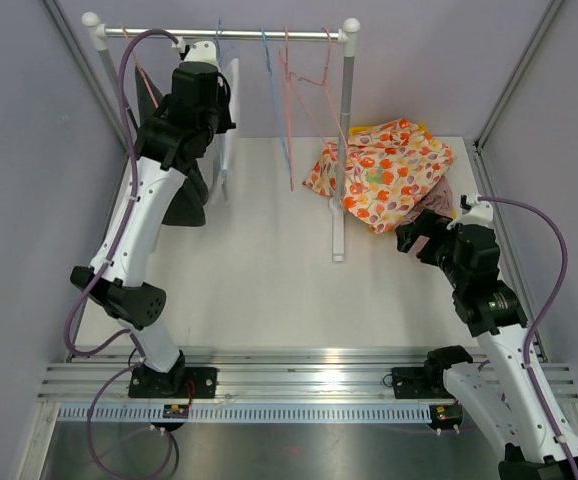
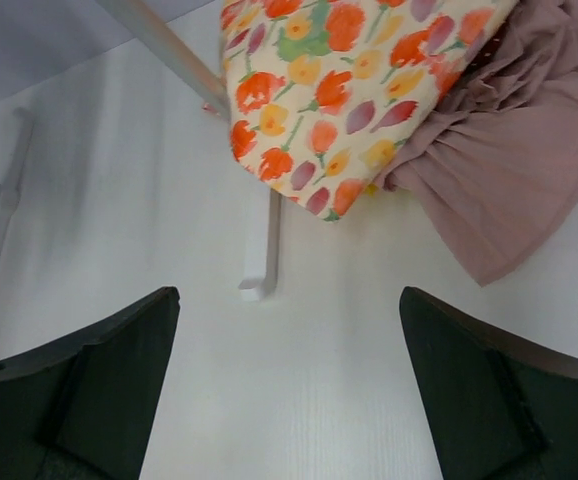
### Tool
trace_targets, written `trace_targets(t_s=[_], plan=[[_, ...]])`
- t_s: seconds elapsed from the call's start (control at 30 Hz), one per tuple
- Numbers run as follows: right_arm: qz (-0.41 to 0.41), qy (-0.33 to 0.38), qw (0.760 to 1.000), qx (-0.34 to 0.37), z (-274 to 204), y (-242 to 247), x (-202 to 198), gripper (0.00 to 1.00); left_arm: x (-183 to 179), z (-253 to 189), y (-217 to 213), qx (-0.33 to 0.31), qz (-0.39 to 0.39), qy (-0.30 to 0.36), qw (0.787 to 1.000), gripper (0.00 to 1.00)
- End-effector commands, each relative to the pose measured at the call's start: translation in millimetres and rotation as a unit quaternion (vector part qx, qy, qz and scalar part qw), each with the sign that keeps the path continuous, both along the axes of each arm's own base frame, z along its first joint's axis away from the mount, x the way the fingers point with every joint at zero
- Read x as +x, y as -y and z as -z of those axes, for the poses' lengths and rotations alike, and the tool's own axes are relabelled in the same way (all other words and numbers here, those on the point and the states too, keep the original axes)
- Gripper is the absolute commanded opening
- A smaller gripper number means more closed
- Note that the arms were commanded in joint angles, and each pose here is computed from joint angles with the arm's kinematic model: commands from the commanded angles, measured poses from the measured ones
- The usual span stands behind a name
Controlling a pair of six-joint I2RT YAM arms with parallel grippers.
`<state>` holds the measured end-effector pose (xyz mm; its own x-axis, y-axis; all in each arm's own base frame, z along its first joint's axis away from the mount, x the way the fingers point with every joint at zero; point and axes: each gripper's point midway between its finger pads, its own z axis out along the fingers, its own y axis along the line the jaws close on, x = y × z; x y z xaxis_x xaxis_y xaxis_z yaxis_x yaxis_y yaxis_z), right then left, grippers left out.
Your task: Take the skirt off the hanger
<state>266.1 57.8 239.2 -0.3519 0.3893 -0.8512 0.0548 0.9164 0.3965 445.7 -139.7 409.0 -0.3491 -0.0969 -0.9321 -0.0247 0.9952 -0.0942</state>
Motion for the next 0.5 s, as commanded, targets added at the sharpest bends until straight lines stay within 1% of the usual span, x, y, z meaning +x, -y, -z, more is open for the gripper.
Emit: trace_targets(t_s=[0.0, 0.03, 0.07, 0.13, 0.17, 0.2, 0.3, 0.33, 0.37, 0.4, 0.43, 0.47], plan=[[-0.108, 0.093, 0.989, 0.039, -60.4, -37.2, -4.7, 0.99, -14.1, -53.6, -14.6, -0.012, -0.01, 0.068, 0.998, 0.0], [-0.158, 0.107, 0.98, 0.063, -71.4, -55.1, -13.5, 0.99, -18.7, -57.2, -17.3, -0.012, -0.012, 0.07, 0.997, 0.0], [-0.178, 0.135, 0.972, 0.075, -90.2, -62.1, -15.6, 0.99, -23.6, -61.9, -19.5, -0.014, -0.012, 0.074, 0.997, 0.0], [-0.211, 0.148, 0.961, 0.099, -106.0, -74.7, -21.8, 1.0, -40.9, -77.9, -24.1, -0.025, -0.006, 0.089, 0.996, 0.0], [-0.223, 0.166, 0.955, 0.101, -121.3, -79.2, -24.6, 0.99, -47.3, -81.8, -23.6, -0.028, -0.002, 0.092, 0.995, 0.0], [-0.227, 0.165, 0.954, 0.1, -124.9, -82.1, -23.0, 0.99, -60.8, -92.5, -27.7, -0.035, 0.001, 0.103, 0.994, 0.0], [-0.243, 0.178, 0.95, 0.076, -146.7, -94.6, -23.3, 1.0, -78.2, -100.6, -26.2, -0.043, 0.011, 0.111, 0.993, 0.0], [-0.225, 0.167, 0.959, 0.046, -141.8, -95.9, -8.2, 0.99, -86.3, -106.0, -27.6, -0.047, 0.015, 0.117, 0.992, 0.0], [-0.221, 0.174, 0.959, 0.031, -161.2, -98.2, -9.5, 0.99, -91.1, -108.7, -26.9, -0.054, 0.018, 0.119, 0.991, 0.0], [-0.25, 0.173, 0.953, 0.018, -167.0, -120.0, -18.0, 0.99, -94.9, -111.8, -26.5, -0.059, 0.022, 0.122, 0.991, 0.0], [-0.214, 0.159, 0.963, -0.03, -160.9, -121.5, 1.8, 0.99, -97.6, -112.5, -25.6, -0.062, 0.025, 0.122, 0.99, 0.0], [-0.209, 0.179, 0.961, -0.04, -188.0, -127.4, 0.1, 1.0, -102.6, -116.1, -25.5, -0.066, 0.028, 0.126, 0.989, 0.0]])
